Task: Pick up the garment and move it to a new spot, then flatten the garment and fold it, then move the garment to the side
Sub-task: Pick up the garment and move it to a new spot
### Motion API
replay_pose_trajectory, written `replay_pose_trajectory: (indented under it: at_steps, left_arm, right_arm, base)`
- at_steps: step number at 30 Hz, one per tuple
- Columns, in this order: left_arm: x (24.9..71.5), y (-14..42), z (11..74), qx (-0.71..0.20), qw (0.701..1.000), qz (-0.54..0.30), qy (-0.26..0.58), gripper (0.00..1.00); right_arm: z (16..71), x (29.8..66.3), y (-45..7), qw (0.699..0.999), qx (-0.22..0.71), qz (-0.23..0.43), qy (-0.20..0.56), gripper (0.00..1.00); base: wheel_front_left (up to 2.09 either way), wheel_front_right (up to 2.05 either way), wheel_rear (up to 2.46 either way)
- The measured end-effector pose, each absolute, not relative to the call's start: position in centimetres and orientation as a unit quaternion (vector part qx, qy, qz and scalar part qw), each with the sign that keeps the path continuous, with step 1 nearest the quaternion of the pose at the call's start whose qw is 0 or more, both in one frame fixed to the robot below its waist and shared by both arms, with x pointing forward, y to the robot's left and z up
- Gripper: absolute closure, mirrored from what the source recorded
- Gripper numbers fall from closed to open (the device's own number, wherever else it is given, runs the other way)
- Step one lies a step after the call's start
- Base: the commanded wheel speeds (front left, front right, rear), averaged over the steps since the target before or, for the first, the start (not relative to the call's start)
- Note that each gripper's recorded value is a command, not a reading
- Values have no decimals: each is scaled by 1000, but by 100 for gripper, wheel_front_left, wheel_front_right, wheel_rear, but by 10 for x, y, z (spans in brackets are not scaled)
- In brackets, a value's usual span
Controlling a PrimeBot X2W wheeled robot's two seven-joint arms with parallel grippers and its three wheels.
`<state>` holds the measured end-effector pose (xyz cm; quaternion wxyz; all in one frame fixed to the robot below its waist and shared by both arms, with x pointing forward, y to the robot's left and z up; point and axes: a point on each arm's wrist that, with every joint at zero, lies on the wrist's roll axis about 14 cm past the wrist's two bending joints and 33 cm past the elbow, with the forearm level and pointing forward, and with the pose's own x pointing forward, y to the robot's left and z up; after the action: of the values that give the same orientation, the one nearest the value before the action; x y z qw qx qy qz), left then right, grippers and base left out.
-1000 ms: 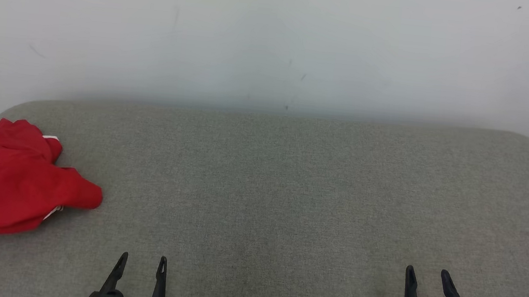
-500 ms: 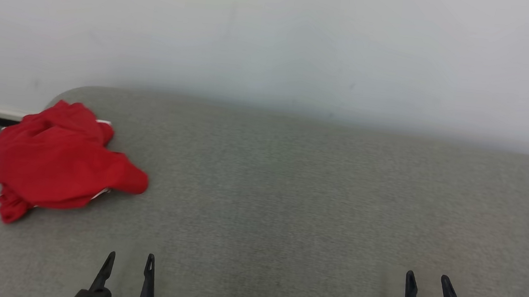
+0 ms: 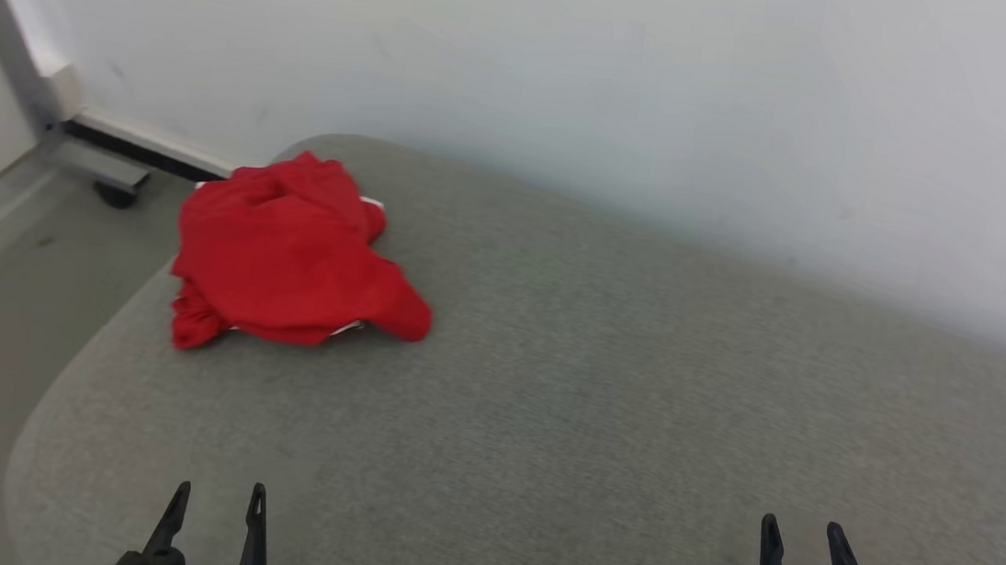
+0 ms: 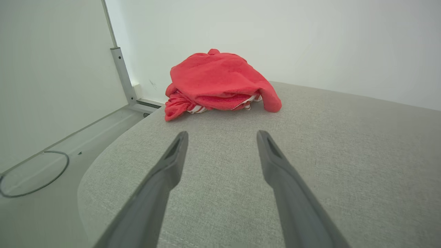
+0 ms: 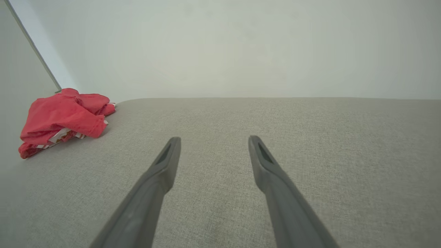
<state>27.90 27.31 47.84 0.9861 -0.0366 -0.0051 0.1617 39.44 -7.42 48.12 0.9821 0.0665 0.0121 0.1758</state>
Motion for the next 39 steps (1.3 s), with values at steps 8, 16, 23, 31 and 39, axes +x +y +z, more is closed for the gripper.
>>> replay_pose_trajectory:
  at_steps: [8, 16, 23, 31, 39]
  left_arm:
    - [245, 305, 478, -36, 973, 227, -8, 0]
    - [233, 316, 475, -35, 967, 252, -3, 0]
    - [233, 313, 470, -42, 968, 247, 4, 0]
    - [275, 322, 484, -62, 975, 213, 18, 0]
    - [338, 364, 537, -76, 973, 219, 24, 0]
  right_arm:
    - [485, 402, -26, 969, 66, 239, 13, 0]
    - [480, 406, -5, 962, 67, 265, 20, 0]
    - [481, 406, -4, 961, 68, 266, 20, 0]
    - [478, 401, -10, 963, 66, 262, 23, 0]
    - [485, 400, -1, 959, 49, 280, 5, 0]
  base:
    - [0, 0, 0]
    - [0, 0, 0]
    - [0, 0, 0]
    - [0, 0, 0]
    - [0, 0, 0]
